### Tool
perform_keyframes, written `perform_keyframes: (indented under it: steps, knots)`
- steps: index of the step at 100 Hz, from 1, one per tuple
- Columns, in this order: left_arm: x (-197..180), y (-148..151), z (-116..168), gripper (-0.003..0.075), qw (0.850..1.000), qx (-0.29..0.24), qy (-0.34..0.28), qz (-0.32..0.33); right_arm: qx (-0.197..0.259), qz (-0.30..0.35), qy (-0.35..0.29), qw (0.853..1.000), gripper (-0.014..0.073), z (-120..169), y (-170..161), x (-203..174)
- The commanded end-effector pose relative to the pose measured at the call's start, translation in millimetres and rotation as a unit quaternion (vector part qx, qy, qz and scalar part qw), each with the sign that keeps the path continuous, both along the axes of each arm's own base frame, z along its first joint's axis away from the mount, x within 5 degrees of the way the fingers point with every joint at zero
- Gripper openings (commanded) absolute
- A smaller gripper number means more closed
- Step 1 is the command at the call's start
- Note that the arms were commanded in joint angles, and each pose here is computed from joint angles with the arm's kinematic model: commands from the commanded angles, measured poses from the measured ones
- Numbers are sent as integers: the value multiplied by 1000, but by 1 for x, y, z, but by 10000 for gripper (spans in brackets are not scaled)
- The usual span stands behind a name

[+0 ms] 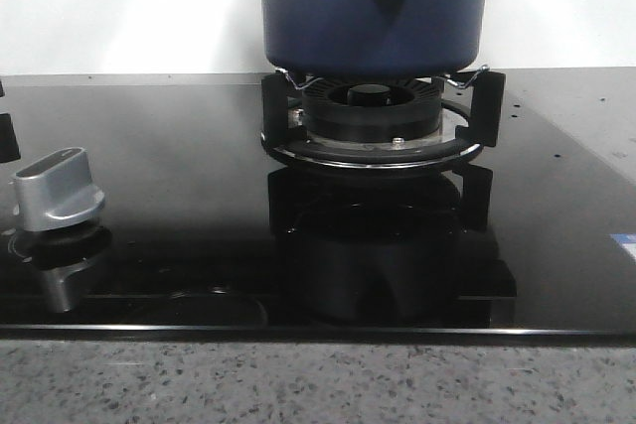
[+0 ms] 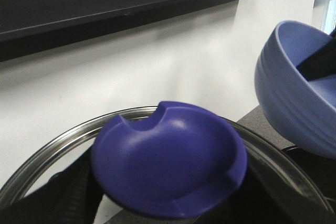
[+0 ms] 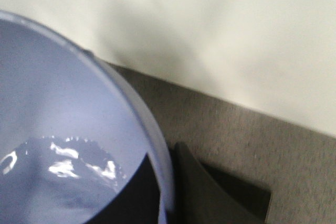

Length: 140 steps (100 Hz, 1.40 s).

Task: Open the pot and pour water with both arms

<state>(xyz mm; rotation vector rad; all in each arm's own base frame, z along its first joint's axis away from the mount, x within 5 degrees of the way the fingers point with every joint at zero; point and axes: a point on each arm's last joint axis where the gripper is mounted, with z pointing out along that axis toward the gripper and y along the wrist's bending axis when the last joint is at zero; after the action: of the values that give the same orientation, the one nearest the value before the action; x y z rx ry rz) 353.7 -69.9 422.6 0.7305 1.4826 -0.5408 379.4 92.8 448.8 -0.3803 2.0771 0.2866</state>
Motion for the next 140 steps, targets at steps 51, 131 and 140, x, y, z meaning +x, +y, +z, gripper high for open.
perform_keyframes:
  steps: [51, 131, 140]
  knots:
    - [-19, 1, 37, 355, 998, -45, -44, 0, 17, -71, -303, 950, -46, -4, -14, -54]
    - [-19, 1, 37, 355, 998, -45, -44, 0, -15, -71, -536, 841, -47, -51, -11, -74]
    - [-19, 1, 37, 355, 998, -45, -44, 0, -10, -71, -560, 825, -47, -52, -10, -76]
